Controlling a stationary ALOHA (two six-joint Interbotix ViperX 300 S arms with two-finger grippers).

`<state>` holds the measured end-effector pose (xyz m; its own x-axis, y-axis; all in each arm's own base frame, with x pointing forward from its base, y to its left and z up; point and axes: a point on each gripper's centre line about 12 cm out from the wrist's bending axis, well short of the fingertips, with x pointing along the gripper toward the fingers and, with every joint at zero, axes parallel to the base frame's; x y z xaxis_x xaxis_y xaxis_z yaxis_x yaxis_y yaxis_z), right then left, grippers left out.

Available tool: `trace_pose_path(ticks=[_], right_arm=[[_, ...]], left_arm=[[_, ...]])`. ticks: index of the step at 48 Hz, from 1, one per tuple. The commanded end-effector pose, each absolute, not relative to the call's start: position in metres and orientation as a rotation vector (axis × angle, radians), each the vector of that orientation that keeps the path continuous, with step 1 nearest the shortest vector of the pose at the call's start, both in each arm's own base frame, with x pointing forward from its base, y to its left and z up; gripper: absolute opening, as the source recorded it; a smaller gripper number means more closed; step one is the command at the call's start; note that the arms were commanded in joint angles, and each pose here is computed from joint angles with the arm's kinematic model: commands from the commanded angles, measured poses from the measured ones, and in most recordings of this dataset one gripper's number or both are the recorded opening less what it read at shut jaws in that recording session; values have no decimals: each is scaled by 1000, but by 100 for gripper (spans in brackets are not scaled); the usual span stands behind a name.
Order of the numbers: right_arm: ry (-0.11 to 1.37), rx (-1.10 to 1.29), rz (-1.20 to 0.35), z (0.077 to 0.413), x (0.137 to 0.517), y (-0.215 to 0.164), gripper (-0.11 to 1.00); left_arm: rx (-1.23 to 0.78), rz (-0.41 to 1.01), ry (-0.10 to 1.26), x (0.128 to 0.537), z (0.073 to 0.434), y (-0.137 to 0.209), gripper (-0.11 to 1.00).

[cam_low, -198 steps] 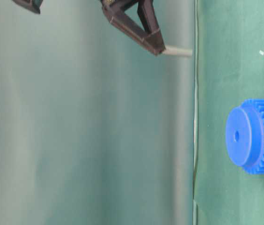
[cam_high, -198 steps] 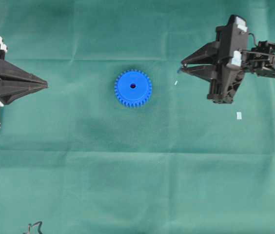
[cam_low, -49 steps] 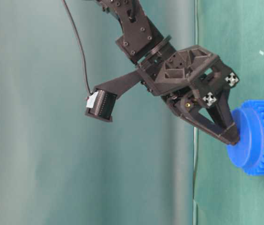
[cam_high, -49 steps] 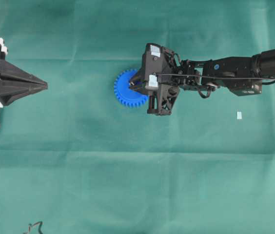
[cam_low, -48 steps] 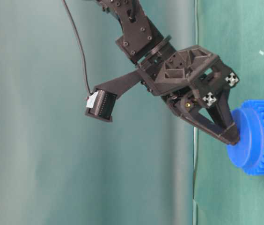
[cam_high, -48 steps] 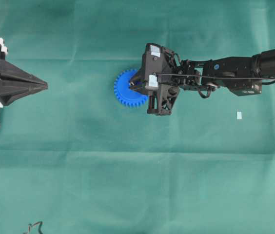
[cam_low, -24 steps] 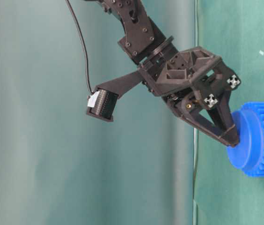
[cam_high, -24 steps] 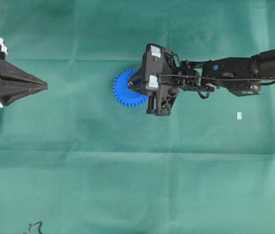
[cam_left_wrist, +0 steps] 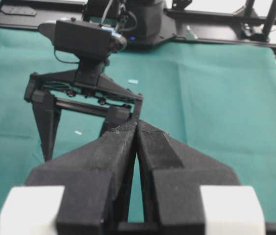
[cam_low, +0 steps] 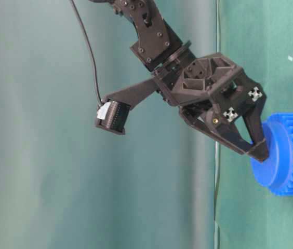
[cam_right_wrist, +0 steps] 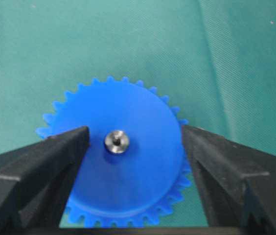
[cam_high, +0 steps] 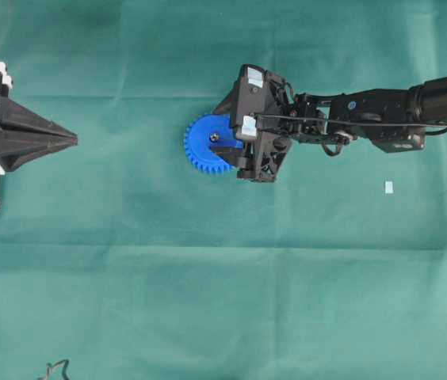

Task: Insert the shaft into the center hole of the gear.
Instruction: 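Open the right gripper and lift it away from the gear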

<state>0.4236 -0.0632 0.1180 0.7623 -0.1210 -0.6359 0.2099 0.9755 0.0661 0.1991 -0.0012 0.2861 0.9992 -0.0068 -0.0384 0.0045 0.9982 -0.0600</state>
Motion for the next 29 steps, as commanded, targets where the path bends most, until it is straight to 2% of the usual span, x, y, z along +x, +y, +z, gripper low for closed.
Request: trace_pose_path(ticks=[1,16,29], right_arm=[[642,130,-169,140,425,-59,95],[552,116,-155,208,409,-56,93],[434,106,-151,261,366,-51,93]], left_arm=[[-58,-9,9,201,297,-2,0],[-58,-8,-12,197,303,-1,0],[-60,-9,-7,196,302,-1,0]])
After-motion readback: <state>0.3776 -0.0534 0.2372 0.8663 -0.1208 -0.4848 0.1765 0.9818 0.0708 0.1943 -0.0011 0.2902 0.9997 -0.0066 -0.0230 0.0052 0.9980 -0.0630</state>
